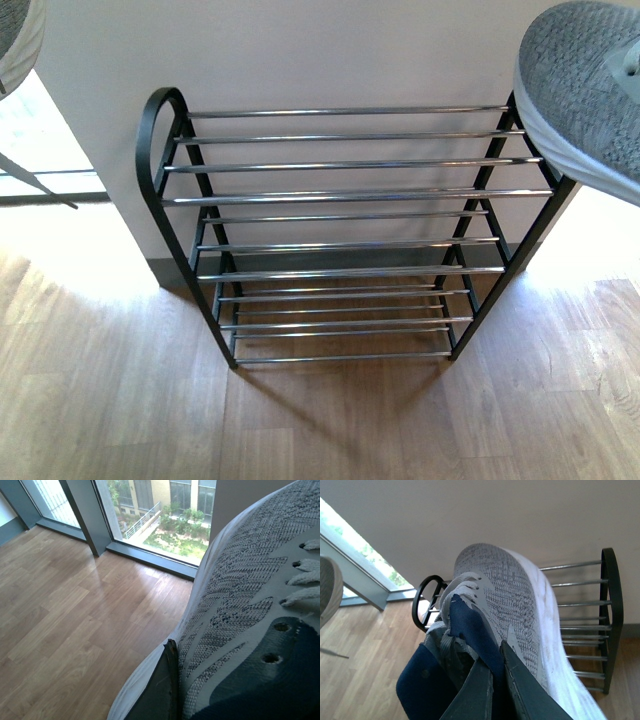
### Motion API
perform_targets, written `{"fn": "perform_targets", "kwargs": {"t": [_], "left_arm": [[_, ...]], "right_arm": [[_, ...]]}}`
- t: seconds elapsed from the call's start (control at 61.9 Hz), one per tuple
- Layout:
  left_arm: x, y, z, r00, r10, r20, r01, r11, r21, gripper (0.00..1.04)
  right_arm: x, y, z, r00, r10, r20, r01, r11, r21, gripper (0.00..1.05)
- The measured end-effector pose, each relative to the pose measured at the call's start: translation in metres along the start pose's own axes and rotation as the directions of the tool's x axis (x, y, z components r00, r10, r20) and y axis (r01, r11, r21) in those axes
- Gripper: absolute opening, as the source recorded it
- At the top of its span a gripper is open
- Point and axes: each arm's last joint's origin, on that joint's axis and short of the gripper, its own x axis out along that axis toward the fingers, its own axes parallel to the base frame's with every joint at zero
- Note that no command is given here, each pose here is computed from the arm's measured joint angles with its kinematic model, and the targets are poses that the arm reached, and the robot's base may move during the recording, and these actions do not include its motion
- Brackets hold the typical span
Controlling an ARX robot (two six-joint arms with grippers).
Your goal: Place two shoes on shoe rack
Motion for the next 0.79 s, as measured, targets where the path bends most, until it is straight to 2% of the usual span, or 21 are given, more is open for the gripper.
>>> {"fn": "perform_targets", "kwargs": {"t": [0.081,0.194,0.323,0.42,0.647,0.792], "left_arm": [[0.000,0.000,0.000,1.000,-0.002,-0.001,0.002,1.000,0.000,0.02],[0.000,0.000,0.000,1.000,-0.002,-0.001,0.002,1.000,0.000,0.02],[0.000,0.000,0.000,1.000,-0.001,-0.001,0.001,1.000,0.000,0.02],[0.000,0.000,0.000,1.000,-0.002,-0.001,0.002,1.000,0.000,0.02],[0.000,0.000,0.000,1.000,-0.002,-0.001,0.002,1.000,0.000,0.02],[0.000,0.000,0.000,1.000,-0.001,-0.001,0.001,1.000,0.000,0.02]], "right_arm": [[0.028,0.012,0.006,0.998,-0.040,-0.053,0.044,0.997,0.068,0.01],[0.082,0.030,0.008,0.980,-0.175,-0.094,0.187,0.971,0.149,0.01],[0.131,0.042,-0.003,0.949,-0.302,-0.087,0.313,0.930,0.190,0.01],[0.164,0.041,-0.015,0.918,-0.389,-0.074,0.396,0.896,0.199,0.01],[0.221,0.016,-0.036,0.852,-0.517,-0.082,0.522,0.825,0.218,0.01],[0.249,-0.024,-0.047,0.800,-0.596,-0.074,0.595,0.769,0.233,0.01]]}}
